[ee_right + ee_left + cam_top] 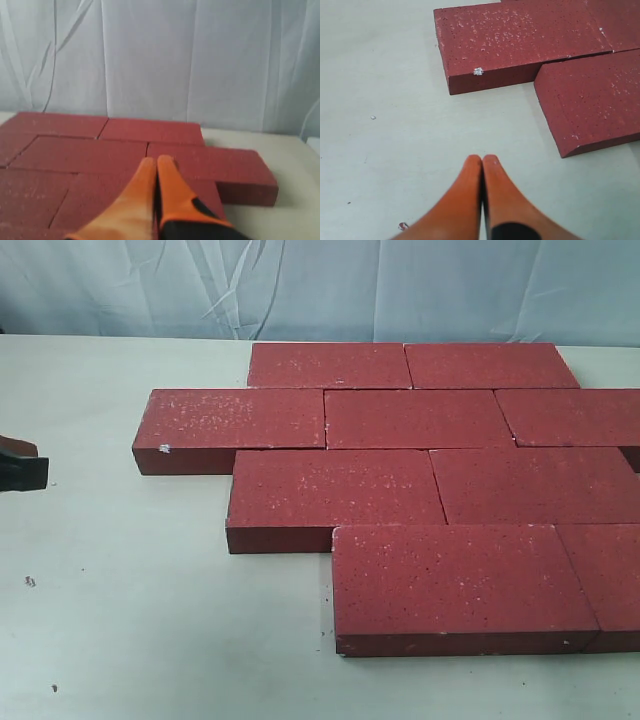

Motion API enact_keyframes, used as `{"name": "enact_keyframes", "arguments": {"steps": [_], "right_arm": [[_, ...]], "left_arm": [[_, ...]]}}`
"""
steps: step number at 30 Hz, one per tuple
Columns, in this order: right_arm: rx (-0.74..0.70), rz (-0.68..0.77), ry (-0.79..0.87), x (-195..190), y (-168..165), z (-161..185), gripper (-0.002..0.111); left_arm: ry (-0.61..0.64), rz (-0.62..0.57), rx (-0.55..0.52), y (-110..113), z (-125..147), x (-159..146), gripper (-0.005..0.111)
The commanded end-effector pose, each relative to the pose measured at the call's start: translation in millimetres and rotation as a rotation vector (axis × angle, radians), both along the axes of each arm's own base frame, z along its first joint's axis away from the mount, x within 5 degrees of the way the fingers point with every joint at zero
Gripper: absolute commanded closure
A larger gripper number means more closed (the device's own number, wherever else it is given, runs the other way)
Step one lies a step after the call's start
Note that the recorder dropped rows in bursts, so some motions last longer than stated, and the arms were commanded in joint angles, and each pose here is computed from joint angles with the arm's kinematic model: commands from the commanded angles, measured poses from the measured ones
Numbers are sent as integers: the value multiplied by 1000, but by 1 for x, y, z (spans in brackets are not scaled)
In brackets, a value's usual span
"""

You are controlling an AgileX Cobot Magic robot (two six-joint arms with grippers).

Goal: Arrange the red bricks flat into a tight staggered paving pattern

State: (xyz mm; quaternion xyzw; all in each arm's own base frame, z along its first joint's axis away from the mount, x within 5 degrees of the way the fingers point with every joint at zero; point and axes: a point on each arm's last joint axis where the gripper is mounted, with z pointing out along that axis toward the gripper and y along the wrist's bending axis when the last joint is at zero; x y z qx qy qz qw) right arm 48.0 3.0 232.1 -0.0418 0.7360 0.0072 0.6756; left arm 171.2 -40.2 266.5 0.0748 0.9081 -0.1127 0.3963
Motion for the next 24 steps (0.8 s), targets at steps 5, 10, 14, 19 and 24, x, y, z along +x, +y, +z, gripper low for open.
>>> {"name": "enact_keyframes", "arguments": {"steps": [5,10,14,19,24], "right_arm": [[16,-2,128,6,1,-46,109],[16,-2,128,6,1,-46,109],[21,-1,128,6,1,-46,109],[26,0,133,6,1,-47,109],[28,0,133,6,1,-47,109]], "left_arm": [[-6,-1,0,0,0,-1,107],[-6,-1,0,0,0,-1,107],[-6,-1,0,0,0,-1,107],[-6,-1,0,0,0,-1,107],[-6,-1,0,0,0,-1,107]]}}
